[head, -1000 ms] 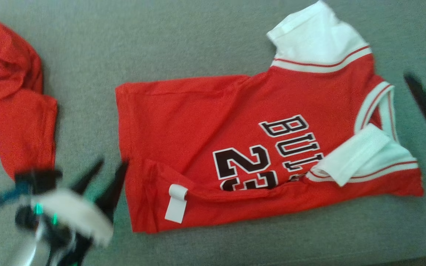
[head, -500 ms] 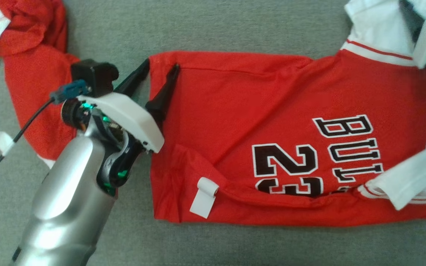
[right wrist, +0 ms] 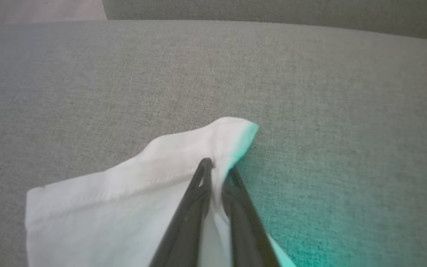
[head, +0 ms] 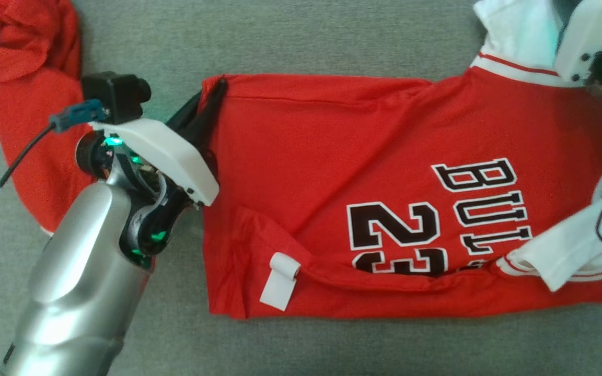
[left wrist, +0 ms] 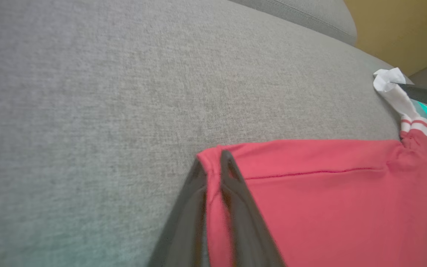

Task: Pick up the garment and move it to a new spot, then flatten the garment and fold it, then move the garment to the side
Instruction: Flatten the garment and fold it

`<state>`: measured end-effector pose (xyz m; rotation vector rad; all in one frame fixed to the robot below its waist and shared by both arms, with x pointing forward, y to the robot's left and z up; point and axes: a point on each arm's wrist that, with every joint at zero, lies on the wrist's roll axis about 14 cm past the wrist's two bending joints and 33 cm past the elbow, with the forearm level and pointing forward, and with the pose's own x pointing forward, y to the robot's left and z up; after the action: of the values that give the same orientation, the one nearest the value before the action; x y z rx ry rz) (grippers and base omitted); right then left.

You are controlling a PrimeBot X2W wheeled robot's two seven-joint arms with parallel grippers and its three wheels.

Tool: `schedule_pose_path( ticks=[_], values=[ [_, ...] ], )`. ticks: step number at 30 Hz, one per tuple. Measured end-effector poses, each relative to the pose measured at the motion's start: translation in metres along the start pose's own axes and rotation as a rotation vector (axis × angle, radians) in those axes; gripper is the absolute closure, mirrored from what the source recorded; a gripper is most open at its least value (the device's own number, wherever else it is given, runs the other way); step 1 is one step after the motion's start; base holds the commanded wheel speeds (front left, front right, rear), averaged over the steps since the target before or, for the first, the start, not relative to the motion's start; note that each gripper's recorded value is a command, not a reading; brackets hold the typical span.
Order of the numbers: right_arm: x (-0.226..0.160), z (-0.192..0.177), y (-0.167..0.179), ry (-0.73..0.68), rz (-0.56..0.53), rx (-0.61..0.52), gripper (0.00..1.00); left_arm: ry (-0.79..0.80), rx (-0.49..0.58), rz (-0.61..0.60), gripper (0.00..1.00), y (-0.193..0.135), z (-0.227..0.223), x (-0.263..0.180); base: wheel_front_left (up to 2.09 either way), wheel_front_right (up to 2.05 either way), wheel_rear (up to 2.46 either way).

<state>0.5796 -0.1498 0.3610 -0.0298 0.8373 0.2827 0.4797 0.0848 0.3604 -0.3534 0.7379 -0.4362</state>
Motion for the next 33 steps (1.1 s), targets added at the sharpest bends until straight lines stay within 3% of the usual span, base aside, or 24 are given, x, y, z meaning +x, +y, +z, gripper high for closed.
schedule_pose_path(
  ticks=[8,14,17,23,29,30,31,32,33],
  values=[
    [-0.026,0.04,-0.036,-0.207,-0.097,0.065,1.0,-0.079,-0.073,-0.001,1.0,0.002,0.026,-0.005,0.0,0.0,0.0],
    [-0.062,0.054,-0.041,-0.296,-0.09,0.075,1.0,-0.132,-0.078,-0.039,1.0,-0.015,0.034,-0.023,0.0,0.0,0.0],
    [-0.083,0.031,-0.031,-0.299,-0.049,0.082,1.0,-0.161,-0.112,-0.07,1.0,-0.031,0.028,-0.039,0.0,0.0,0.0],
    [-0.136,-0.062,-0.017,-0.156,-0.013,0.115,1.0,-0.166,-0.216,-0.071,1.0,-0.043,-0.005,-0.082,0.0,0.0,0.0],
    [-0.177,-0.098,-0.021,-0.114,-0.053,0.156,1.0,-0.132,-0.285,-0.09,1.0,-0.059,-0.026,-0.105,0.0,0.0,0.0],
    [-0.179,-0.101,-0.019,-0.113,-0.053,0.162,0.84,-0.126,-0.29,-0.079,1.0,-0.058,-0.029,-0.105,0.0,0.0,0.0],
    [-0.179,-0.104,-0.016,-0.104,-0.046,0.177,0.22,-0.125,-0.292,-0.064,0.86,-0.056,-0.031,-0.105,0.0,0.0,0.0],
    [-0.178,-0.108,-0.013,-0.092,-0.04,0.197,0.0,-0.12,-0.301,-0.053,0.64,-0.054,-0.033,-0.105,0.0,0.0,0.0],
    [-0.176,-0.113,-0.009,-0.074,-0.034,0.201,0.0,-0.116,-0.307,-0.043,0.01,-0.052,-0.036,-0.104,0.0,0.0,0.0]
  ],
)
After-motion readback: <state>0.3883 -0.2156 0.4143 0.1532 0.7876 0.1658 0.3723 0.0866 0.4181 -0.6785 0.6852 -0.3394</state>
